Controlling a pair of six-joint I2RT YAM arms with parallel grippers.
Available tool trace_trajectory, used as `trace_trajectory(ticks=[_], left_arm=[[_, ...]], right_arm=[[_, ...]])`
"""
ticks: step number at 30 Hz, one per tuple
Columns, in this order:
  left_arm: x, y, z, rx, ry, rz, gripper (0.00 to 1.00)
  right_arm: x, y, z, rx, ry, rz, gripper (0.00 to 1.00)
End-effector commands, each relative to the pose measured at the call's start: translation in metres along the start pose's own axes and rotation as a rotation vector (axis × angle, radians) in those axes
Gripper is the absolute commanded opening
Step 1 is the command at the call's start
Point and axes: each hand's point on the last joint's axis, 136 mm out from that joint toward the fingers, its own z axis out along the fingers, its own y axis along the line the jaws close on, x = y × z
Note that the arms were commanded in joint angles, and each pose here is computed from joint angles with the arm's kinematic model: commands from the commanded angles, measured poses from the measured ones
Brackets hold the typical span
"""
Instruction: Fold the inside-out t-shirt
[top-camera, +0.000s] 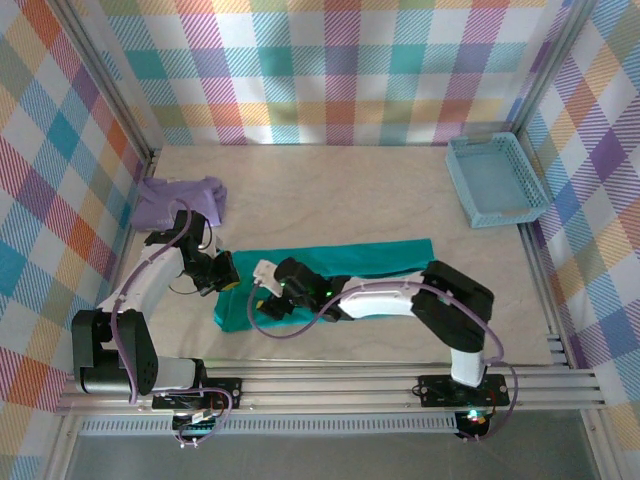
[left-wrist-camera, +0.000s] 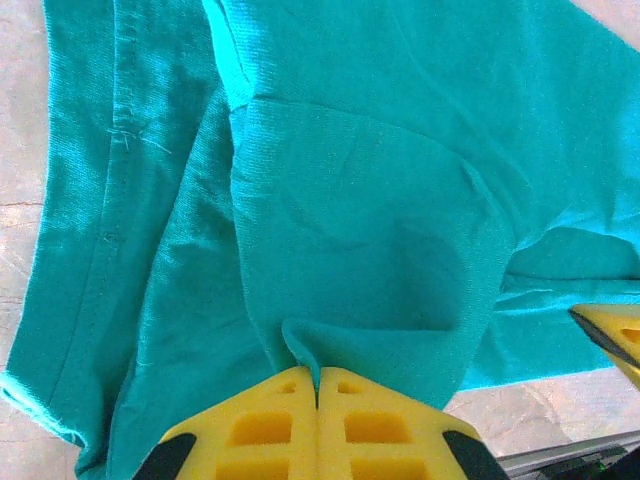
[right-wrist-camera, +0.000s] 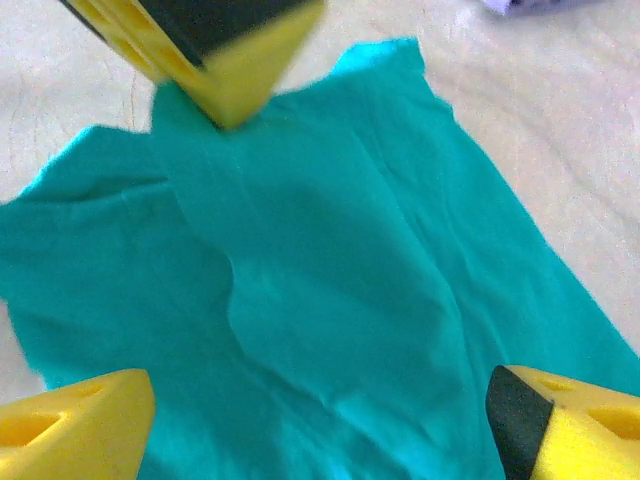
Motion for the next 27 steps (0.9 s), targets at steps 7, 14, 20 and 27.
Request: trace_trajectory(ticks=[7, 14, 20, 27], left_arm=[[-0.004, -0.005, -0.011, 0.017, -0.027, 0.010, 0.00], [-0.003, -0.003, -0.009, 0.016, -0.028, 0.006, 0.00], [-0.003, -0.002, -0.009, 0.008, -0.029, 0.008, 0.00], [-0.001, 0.002, -0.007, -0.005, -0.021, 0.006, 0.00]], right_arm=[[-0.015, -0.014, 0.029, 0.184, -0.041, -0.076, 0.88], [-0.015, -0.031, 0.030, 0.323, -0.030, -0.062, 0.88], [-0.013, -0.047, 0.000, 0.407, -0.021, -0.032, 0.83], [-0.007, -0.058, -0.021, 0.457, 0.019, -0.016, 0.74]])
